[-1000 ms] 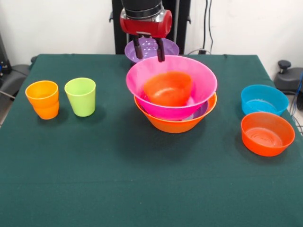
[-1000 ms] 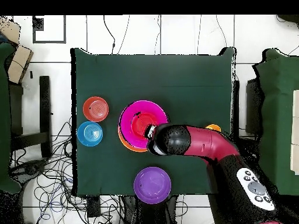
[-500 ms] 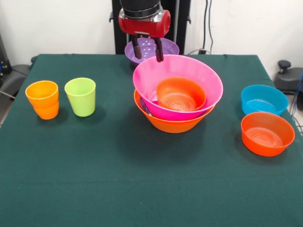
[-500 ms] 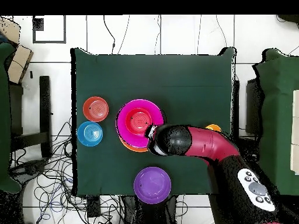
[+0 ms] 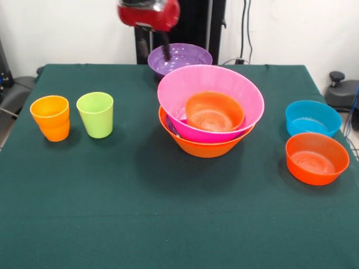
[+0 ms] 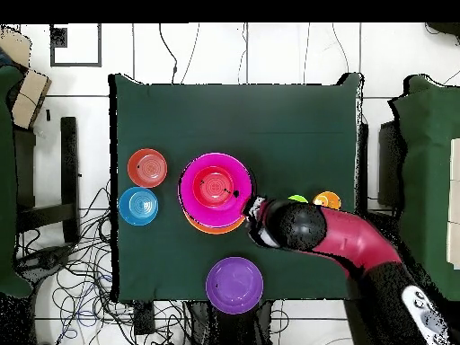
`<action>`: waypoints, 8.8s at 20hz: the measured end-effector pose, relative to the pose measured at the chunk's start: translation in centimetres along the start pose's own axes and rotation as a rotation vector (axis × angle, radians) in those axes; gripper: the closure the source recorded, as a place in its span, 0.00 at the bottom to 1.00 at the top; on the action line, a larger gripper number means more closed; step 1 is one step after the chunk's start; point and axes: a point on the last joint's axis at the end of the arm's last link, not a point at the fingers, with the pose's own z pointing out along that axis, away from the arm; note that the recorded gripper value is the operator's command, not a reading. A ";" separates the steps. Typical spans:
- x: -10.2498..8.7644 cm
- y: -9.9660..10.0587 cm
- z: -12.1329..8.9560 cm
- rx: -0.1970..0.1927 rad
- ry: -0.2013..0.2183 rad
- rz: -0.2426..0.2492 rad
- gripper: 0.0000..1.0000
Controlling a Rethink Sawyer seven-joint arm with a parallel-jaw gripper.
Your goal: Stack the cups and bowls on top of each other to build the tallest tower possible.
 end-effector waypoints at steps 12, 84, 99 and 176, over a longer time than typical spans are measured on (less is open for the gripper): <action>-1.6 -6.0 -2.9 -0.009 -0.038 0.113 0.00; 16.7 -15.4 10.9 -0.085 -0.078 -0.173 0.00; 17.0 -15.3 10.7 -0.089 -0.033 -0.188 0.00; 15.4 -18.0 14.2 -0.120 -0.045 -0.260 0.00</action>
